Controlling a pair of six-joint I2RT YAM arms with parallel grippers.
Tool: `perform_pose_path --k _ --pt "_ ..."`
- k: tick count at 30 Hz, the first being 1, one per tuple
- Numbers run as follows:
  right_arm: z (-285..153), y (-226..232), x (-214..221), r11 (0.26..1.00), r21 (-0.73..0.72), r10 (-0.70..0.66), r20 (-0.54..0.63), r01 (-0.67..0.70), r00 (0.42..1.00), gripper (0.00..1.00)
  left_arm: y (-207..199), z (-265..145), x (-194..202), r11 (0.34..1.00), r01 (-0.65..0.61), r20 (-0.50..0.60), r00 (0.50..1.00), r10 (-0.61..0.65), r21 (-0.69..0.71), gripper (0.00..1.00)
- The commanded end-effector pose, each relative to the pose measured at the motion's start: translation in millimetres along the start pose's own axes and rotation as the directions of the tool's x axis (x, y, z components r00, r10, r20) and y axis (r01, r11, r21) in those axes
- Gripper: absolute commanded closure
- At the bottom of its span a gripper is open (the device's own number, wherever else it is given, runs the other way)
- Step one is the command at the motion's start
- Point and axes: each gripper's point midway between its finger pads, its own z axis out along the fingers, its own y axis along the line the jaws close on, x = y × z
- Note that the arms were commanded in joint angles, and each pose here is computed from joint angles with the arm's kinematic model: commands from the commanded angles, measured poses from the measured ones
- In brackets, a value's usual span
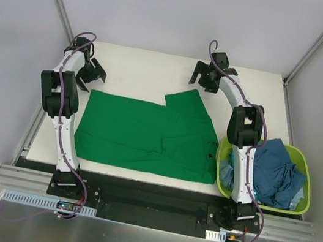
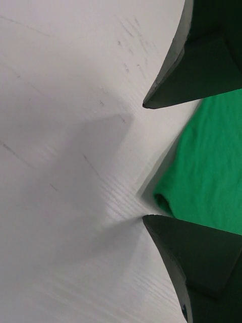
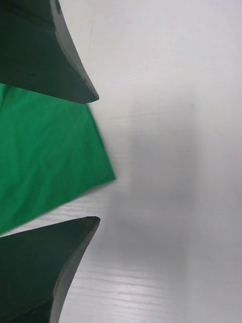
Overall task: Fold and stack the t-shirts
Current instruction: Grap the side of the flattened tshirt furthest away from the robot with both arms
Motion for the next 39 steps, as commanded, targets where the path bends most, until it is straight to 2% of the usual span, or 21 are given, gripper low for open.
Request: perform_pose_path --k 1,7,9,14,21,25,31,33,35,36,37,39 --pt "6.8 10.9 -7.5 0.998 -0.063 -0.019 -0.010 0.018 1.000 0.04 -3.0 -3.3 0.4 0.999 -0.019 -0.040 0.999 0.021 0.033 0.19" --pt "22.5 17.8 16.0 0.993 -0.121 -0.008 -0.091 -0.003 0.996 0.02 -6.3 13.4 16.4 0.998 -0.010 -0.127 0.992 0.018 0.056 0.39" --pt "23.5 11.6 24.0 0.996 -0.088 0.002 -0.117 -0.012 0.993 0.03 -4.2 13.7 22.8 0.998 -0.001 -0.151 0.989 0.010 0.057 0.48" --pt "22.1 13.5 40.3 0.995 -0.102 -0.018 -0.153 0.002 0.988 0.14 18.5 10.7 31.2 0.999 -0.014 -0.134 0.991 0.010 -0.031 0.72" --pt "18.0 14.4 44.3 0.994 -0.044 -0.109 -0.140 0.104 0.984 0.35 18.7 3.4 30.9 0.999 -0.038 -0.132 0.991 0.035 -0.024 1.00" --pt "13.5 4.8 43.9 0.990 0.031 -0.131 -0.136 0.137 0.982 0.41 23.5 -1.5 30.8 0.997 -0.063 -0.121 0.991 0.058 -0.040 1.00" --pt "11.2 -0.7 52.2 0.983 0.068 -0.160 -0.164 0.173 0.973 0.49 25.5 -8.8 32.2 0.991 -0.127 -0.131 0.984 0.123 -0.028 1.00" --pt "12.1 -3.9 53.2 0.980 0.084 -0.166 -0.165 0.181 0.972 0.65 28.7 -12.6 27.1 0.989 -0.142 -0.116 0.984 0.136 -0.047 0.98" --pt "12.2 -6.2 52.0 0.979 0.098 -0.164 -0.161 0.181 0.973 0.87 28.6 -18.7 23.0 0.987 -0.152 -0.101 0.984 0.147 -0.052 0.81" --pt "12.2 -5.1 51.0 0.979 0.094 -0.165 -0.158 0.182 0.974 0.94 27.2 -22.6 19.8 0.987 -0.154 -0.088 0.985 0.149 -0.050 0.80" --pt "12.9 -4.4 50.5 0.979 0.089 -0.169 -0.154 0.184 0.973 1.00 27.1 -27.3 16.6 0.986 -0.155 -0.075 0.986 0.150 -0.056 0.78" --pt "12.0 0.3 45.2 0.979 0.074 -0.180 -0.134 0.191 0.974 1.00 29.7 -36.9 6.3 0.984 -0.154 -0.030 0.988 0.152 -0.087 0.70"
